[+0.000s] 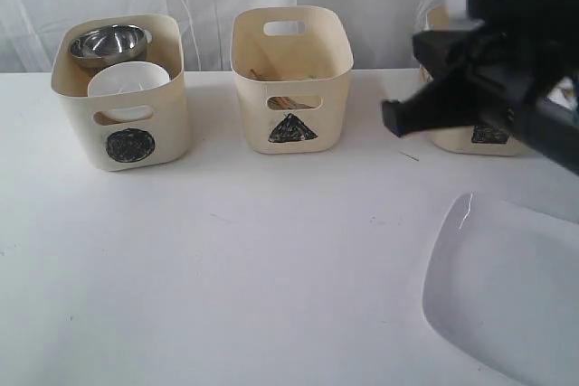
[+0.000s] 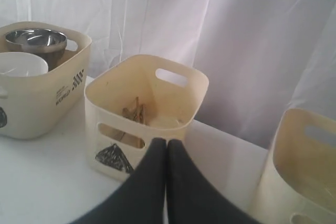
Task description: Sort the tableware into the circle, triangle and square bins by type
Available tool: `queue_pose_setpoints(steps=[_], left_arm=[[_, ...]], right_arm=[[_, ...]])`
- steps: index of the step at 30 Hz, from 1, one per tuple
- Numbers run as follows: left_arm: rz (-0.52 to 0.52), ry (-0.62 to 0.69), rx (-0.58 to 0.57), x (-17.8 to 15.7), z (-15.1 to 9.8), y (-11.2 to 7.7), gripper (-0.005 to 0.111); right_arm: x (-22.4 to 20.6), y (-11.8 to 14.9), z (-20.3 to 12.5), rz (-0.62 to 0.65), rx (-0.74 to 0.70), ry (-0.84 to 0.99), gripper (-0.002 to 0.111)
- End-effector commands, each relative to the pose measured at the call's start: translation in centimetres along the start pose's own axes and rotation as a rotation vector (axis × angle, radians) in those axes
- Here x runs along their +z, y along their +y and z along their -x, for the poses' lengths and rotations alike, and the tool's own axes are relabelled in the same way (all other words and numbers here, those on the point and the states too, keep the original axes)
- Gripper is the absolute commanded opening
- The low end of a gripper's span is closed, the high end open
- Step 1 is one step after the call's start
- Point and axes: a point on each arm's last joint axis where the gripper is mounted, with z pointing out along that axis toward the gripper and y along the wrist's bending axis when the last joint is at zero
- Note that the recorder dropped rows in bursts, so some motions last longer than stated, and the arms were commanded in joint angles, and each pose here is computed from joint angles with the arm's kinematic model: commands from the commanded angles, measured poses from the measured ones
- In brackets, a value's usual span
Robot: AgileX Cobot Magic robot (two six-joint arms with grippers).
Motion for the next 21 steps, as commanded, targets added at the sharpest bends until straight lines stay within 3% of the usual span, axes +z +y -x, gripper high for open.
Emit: queue_pose_setpoints(steps=[1, 5, 11, 21], left_arm=[[0.001, 0.002, -0.003, 0.0, -0.1, 0.0, 0.0], [0.001, 0.002, -0.003, 0.0, -0.1, 0.0, 0.0], [0.001, 0.002, -0.003, 0.0, -0.1, 0.0, 0.0], [0.001, 0.002, -0.003, 0.0, -0.1, 0.0, 0.0]], right_arm=[[-4.9, -0.3, -2.4, -0.01, 0.011, -0.02, 0.0], [-8.2, -0.2, -4.0, 0.005, 0.046, -0.024, 0.0], [-11.9, -0.7, -3.6, -0.011, 0.12, -0.163, 0.0], [-14.6, -0.6, -3.1, 0.027, 0.127, -0.241, 0.0]])
